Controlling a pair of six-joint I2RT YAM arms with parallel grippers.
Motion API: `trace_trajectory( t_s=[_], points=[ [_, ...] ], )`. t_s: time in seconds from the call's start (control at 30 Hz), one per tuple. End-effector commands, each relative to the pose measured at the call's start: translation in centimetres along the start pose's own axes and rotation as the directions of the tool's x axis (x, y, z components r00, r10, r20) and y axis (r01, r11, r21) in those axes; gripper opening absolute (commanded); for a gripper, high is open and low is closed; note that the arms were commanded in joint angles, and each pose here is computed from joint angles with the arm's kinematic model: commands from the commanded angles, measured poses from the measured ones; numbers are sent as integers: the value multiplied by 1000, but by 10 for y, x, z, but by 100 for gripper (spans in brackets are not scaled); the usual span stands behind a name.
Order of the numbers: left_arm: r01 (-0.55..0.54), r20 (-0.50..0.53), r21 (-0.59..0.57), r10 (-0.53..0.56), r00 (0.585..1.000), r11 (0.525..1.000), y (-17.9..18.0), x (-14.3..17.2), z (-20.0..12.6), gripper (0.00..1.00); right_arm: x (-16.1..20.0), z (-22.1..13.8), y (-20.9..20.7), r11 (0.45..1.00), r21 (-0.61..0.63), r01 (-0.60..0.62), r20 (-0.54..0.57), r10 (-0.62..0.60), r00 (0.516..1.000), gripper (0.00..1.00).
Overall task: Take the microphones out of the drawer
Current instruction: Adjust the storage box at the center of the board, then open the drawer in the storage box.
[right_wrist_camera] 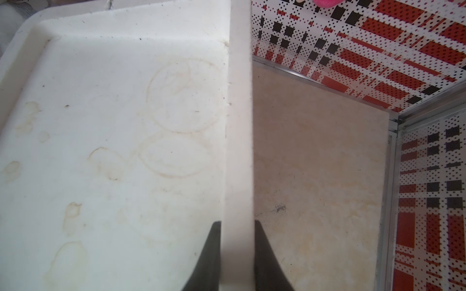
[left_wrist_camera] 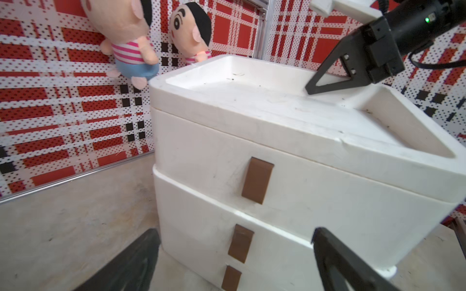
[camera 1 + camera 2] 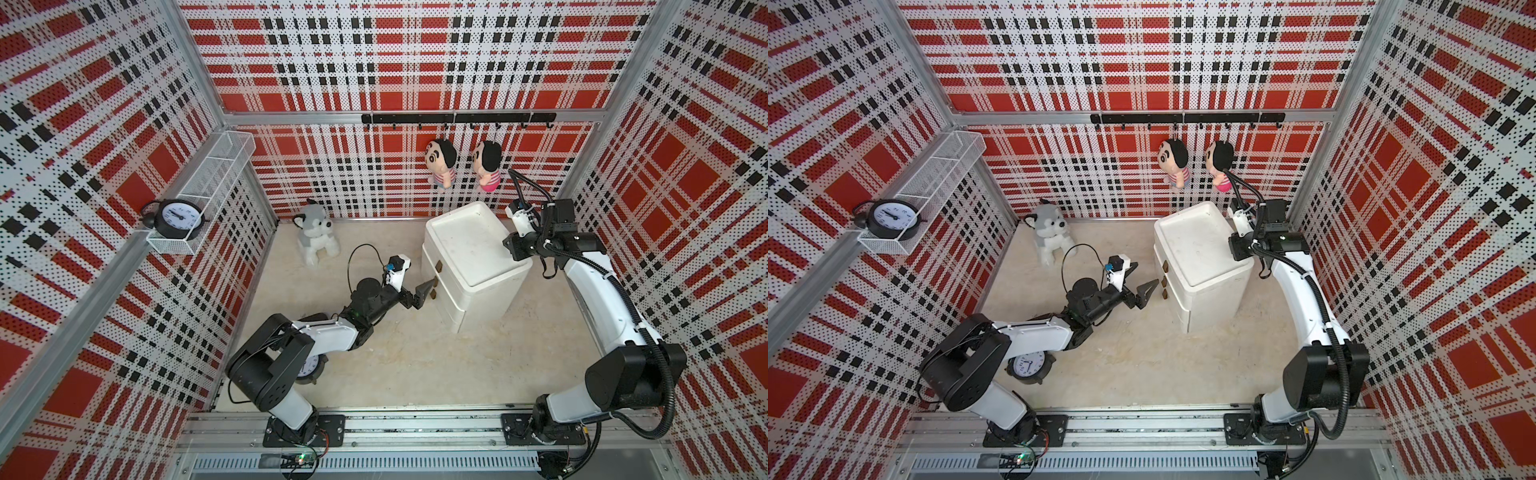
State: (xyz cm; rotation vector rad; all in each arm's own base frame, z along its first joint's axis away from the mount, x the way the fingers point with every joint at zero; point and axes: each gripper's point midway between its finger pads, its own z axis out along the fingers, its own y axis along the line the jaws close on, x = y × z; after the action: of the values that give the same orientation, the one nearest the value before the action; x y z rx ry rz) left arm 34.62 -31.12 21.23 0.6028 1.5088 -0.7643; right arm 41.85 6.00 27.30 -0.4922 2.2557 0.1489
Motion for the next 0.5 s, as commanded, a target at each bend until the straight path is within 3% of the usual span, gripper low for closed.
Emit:
trace_trajectory(
  t_s=[0.0,0.17,0.47],
  points=[
    [-78,68,44,75,995,996,-14,-15,10,94,-14,-6,12,991,-62,117,82,-112,990,0],
    [-102,100,36,98,990,994,-14,-17,17,89,-17,-2,19,981,-101,167,103,-156,982,0],
    [-121,96,7,120,988,993,-9,-16,21,68,-26,-2,20,978,-115,174,122,-160,980,0]
  ],
)
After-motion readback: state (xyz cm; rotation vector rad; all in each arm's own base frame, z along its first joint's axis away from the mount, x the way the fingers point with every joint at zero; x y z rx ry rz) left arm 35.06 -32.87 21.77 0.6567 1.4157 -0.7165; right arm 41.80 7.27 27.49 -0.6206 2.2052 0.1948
